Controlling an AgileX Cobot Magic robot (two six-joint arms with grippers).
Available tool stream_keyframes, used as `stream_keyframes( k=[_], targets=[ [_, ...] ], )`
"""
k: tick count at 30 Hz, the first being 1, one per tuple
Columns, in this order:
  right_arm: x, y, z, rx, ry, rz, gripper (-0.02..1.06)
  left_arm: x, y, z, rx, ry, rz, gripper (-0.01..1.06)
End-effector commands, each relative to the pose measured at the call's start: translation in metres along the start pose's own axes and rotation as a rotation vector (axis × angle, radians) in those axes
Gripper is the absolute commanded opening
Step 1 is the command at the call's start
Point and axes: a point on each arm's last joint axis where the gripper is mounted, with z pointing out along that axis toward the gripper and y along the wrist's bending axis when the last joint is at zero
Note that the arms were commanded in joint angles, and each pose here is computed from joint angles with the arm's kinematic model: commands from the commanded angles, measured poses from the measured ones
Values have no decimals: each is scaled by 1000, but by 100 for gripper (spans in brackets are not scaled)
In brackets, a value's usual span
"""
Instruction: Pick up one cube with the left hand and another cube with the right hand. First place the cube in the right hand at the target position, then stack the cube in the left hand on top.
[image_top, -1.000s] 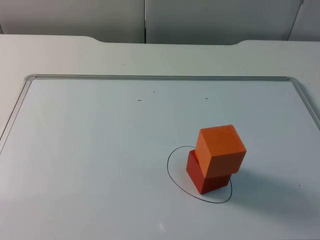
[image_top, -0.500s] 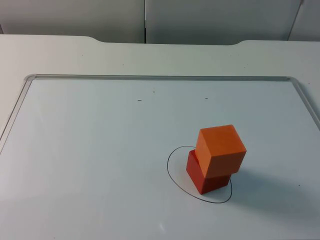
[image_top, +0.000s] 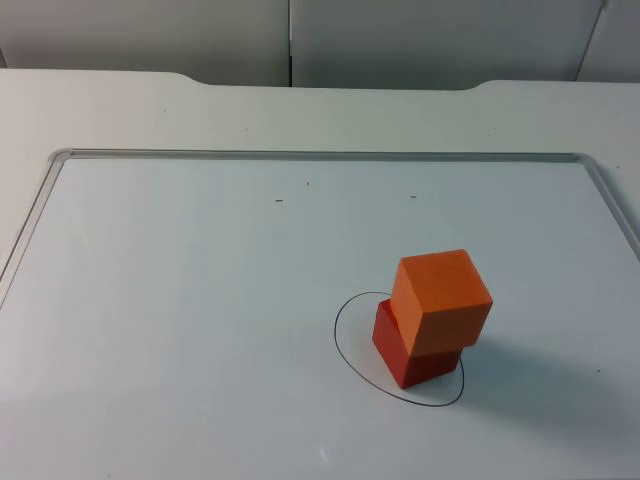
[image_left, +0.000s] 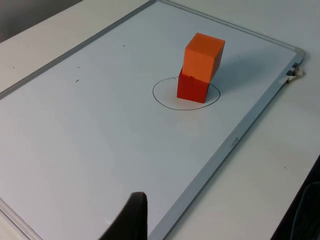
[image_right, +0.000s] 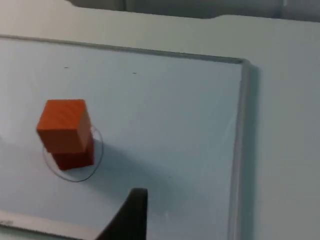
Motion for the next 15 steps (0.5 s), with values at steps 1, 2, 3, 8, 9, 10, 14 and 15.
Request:
stream_keyframes(
  k=[1,2,3,8,9,10,14,15],
  targets=[
    [1,1,1,72,-3,42,104,0,0,1,2,-10,0,105],
    [1,1,1,106,-3,60,104,0,0,1,0,-10,-1,105],
    [1,2,1,131,-3,73,104,0,0,1,-6,-10,-4,105],
    [1,2,1,161,-2,89,104,0,-1,1,-85,-9,-45,105],
    [1,2,1,161,-2,89,104,0,-1,1,-85,-9,-45,105],
    [1,2,1,161,-2,89,104,0,-1,1,-134,-8,-71,105],
    [1,2,1,161,-2,89,104,0,-3,1,-289,-5,-153,105],
    [1,2,1,161,-2,89,104,0,-3,1,-289,-5,-153,105]
  ],
)
